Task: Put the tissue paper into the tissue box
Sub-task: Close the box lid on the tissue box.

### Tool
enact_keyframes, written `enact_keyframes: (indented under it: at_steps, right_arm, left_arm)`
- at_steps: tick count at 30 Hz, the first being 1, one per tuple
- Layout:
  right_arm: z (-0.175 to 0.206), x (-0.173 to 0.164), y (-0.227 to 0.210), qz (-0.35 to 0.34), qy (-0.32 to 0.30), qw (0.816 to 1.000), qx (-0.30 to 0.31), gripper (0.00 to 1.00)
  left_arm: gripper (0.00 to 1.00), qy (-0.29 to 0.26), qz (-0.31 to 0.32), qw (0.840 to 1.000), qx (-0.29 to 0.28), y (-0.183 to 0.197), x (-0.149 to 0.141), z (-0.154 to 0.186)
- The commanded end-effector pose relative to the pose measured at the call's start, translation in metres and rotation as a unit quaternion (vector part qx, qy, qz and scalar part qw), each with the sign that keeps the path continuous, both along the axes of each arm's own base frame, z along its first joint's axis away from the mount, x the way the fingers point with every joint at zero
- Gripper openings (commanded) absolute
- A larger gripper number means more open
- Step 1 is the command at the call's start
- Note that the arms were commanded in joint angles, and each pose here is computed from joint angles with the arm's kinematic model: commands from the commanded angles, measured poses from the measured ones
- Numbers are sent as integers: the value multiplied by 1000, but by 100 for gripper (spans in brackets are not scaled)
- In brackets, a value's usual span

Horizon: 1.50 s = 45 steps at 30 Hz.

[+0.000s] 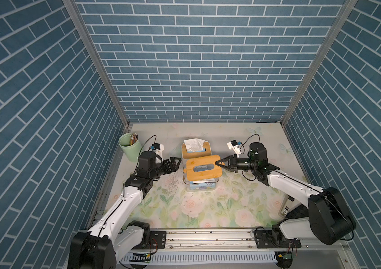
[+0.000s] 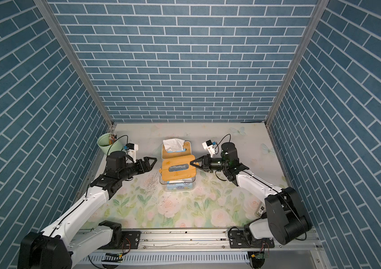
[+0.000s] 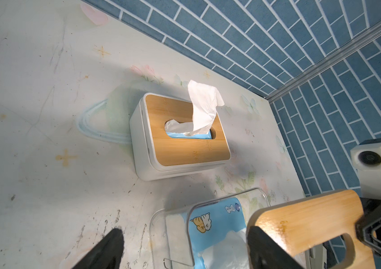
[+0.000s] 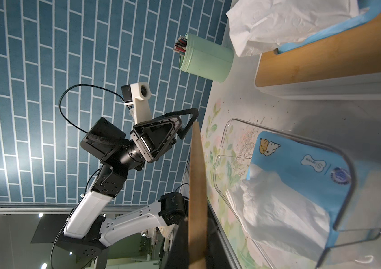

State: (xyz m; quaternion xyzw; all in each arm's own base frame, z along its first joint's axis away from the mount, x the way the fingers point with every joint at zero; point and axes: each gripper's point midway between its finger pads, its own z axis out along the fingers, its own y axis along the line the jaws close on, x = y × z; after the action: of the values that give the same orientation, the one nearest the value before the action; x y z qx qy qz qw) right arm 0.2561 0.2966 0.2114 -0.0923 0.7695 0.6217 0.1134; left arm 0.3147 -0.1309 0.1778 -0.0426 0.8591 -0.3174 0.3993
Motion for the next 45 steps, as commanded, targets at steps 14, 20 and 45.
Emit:
enact_keyframes:
  at_steps: [14, 20, 45]
  right_arm:
    - [-7, 16, 21, 14, -5, 1000, -2, 0]
    - [-10, 12, 19, -14, 14, 1000, -11, 0]
    - [-41, 10, 12, -58, 71, 995, -31, 0]
  left_arm:
    - [88, -4, 11, 1000, -1, 2, 2, -4]
    - [88, -5, 19, 1000, 5, 3, 4, -5]
    - [88, 3, 5, 1000, 9, -12, 3, -15]
